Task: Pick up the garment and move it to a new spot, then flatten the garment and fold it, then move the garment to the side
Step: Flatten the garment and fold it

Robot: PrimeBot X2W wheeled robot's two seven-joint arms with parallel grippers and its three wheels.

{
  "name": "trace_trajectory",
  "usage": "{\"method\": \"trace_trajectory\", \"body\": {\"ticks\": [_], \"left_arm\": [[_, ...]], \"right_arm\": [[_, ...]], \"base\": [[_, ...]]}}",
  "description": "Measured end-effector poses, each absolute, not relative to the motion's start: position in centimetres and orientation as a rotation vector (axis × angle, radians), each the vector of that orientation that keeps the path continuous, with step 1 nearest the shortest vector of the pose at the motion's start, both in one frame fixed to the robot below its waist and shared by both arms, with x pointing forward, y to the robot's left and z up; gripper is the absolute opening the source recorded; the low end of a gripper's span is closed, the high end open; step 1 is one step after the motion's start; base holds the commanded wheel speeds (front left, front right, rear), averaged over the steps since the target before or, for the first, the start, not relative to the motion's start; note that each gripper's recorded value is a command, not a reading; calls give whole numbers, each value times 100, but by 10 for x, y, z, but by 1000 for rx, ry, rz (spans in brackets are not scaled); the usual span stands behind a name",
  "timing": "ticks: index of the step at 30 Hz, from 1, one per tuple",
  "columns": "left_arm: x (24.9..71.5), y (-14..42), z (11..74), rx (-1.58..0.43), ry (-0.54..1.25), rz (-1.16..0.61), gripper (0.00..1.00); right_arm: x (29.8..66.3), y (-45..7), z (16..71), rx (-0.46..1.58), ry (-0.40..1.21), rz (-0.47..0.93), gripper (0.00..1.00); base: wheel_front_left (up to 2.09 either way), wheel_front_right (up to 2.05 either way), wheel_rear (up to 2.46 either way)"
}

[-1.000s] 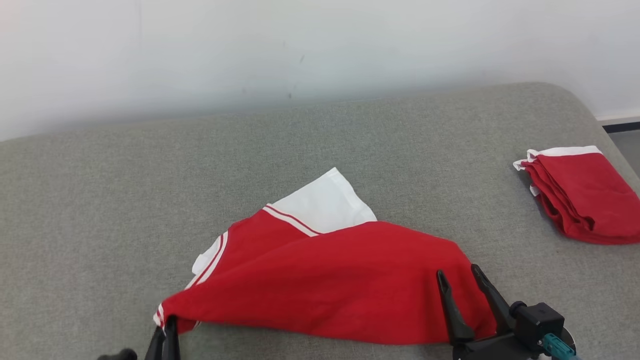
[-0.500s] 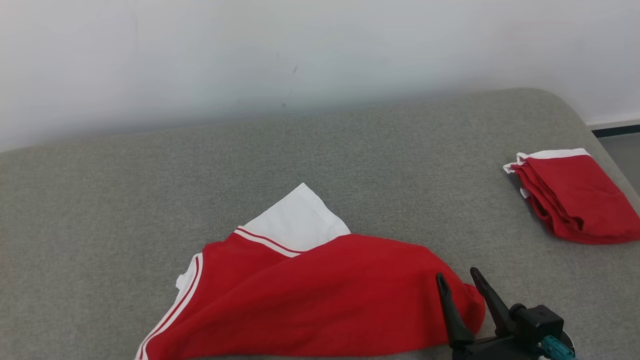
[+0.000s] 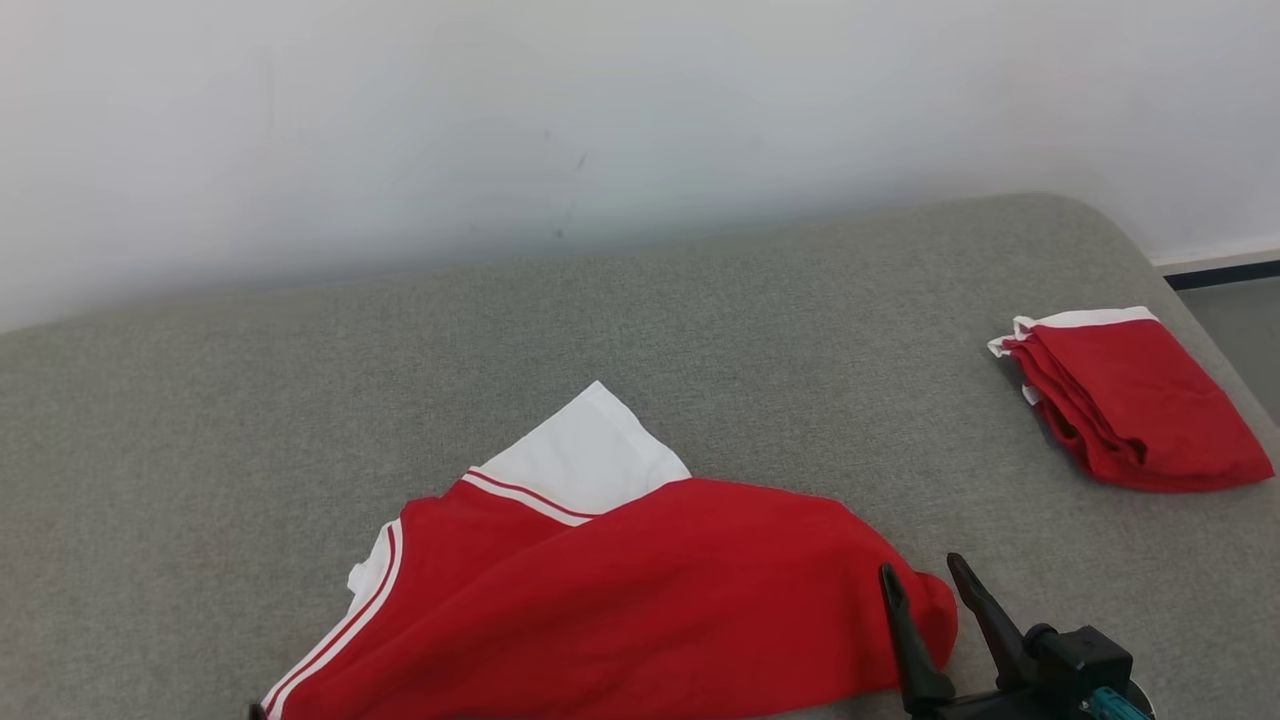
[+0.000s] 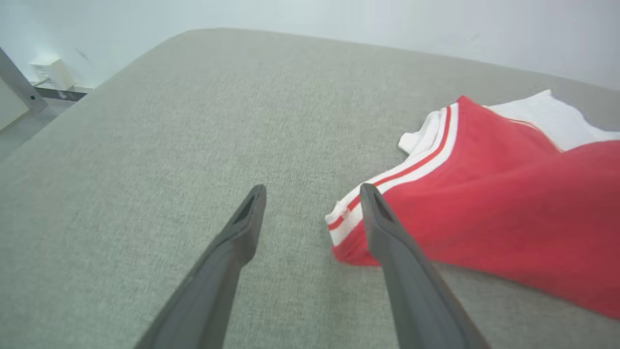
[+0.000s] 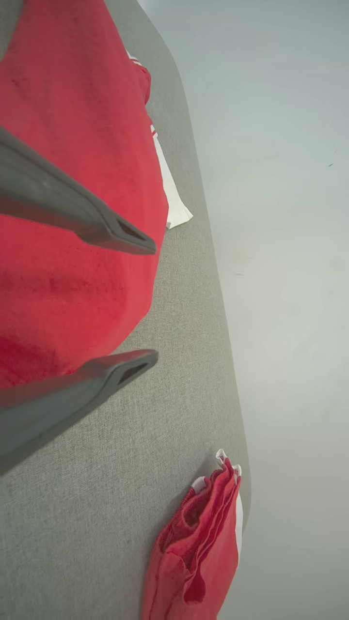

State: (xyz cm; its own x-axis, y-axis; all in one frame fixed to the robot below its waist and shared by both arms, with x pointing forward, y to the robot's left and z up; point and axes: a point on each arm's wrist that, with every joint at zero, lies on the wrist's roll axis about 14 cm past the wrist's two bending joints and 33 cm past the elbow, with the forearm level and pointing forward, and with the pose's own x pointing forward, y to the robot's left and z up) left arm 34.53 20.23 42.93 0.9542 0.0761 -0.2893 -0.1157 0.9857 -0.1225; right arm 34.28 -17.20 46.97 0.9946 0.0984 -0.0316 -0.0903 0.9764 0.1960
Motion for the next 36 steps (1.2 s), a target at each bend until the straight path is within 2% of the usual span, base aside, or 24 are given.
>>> {"method": "trace_trajectory", "body": {"ticks": [8, 16, 22, 30, 36], "left_arm": [[363, 170, 506, -145, -24, -33, 100], [367, 138, 544, -173, -165, -150, 100], [360, 127, 540, -206, -162, -189, 100], [352, 140, 524, -225, -125, -161, 100], [347, 152, 519, -224, -116, -132, 100]], "right_arm": [[336, -179, 470, 198, 36, 71, 100], [333, -187, 476, 191, 15, 55, 100], [331, -191, 478, 186, 9, 48, 100], [332, -195, 475, 177, 36, 44, 100], [337, -205, 467, 163, 127, 32, 100]], "base": [[0, 0, 0], [0, 0, 0], [0, 0, 0], [0, 0, 0], [0, 0, 0]]}}
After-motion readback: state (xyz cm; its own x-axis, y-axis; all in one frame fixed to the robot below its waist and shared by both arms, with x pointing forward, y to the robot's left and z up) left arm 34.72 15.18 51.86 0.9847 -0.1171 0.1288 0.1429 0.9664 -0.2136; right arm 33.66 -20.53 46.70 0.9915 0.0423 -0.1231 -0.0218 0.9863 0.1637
